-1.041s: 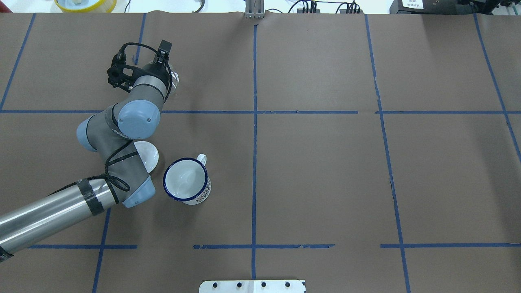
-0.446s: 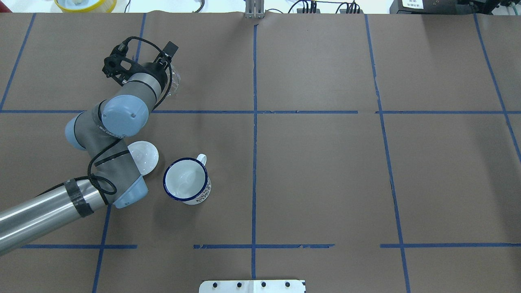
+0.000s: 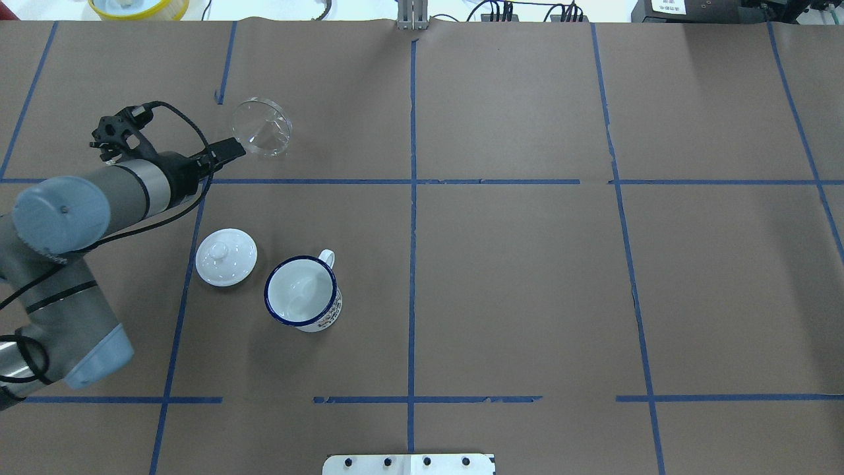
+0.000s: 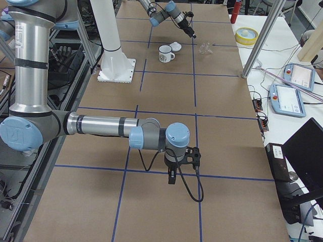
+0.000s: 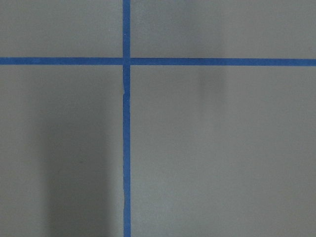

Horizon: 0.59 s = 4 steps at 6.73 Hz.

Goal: Remove funnel from cup
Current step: 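Move the left gripper over the white lid and grasp its knob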

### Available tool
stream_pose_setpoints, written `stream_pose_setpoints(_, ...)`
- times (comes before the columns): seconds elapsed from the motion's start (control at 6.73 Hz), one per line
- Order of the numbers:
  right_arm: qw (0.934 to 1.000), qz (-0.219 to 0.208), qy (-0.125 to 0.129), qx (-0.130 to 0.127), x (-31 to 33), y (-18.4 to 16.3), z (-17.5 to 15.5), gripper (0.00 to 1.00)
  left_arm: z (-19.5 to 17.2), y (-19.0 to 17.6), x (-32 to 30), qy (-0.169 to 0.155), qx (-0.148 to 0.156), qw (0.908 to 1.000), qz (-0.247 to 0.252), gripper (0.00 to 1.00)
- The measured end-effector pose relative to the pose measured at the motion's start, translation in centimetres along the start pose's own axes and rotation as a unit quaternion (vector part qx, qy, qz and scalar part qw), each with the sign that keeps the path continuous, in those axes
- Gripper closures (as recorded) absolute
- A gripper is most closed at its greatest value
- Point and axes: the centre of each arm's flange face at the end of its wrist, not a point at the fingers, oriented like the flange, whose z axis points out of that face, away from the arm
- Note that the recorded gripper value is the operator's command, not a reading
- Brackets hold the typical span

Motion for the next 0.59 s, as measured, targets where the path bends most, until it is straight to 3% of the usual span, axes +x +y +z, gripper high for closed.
stream_pose_setpoints(0.3,1.0000,0.000,0.000,0.000,0.0,0.0,0.0,0.00,-2.6,-0.5,-1.6,-0.041,-0.094,0.9928,0.062,0.00)
stream_pose_setpoints(0.59,1.0000,0.000,0.000,0.000,0.0,0.0,0.0,0.00,-3.0,-0.3,-1.2,-0.086,-0.140,0.9793,0.118,0.00)
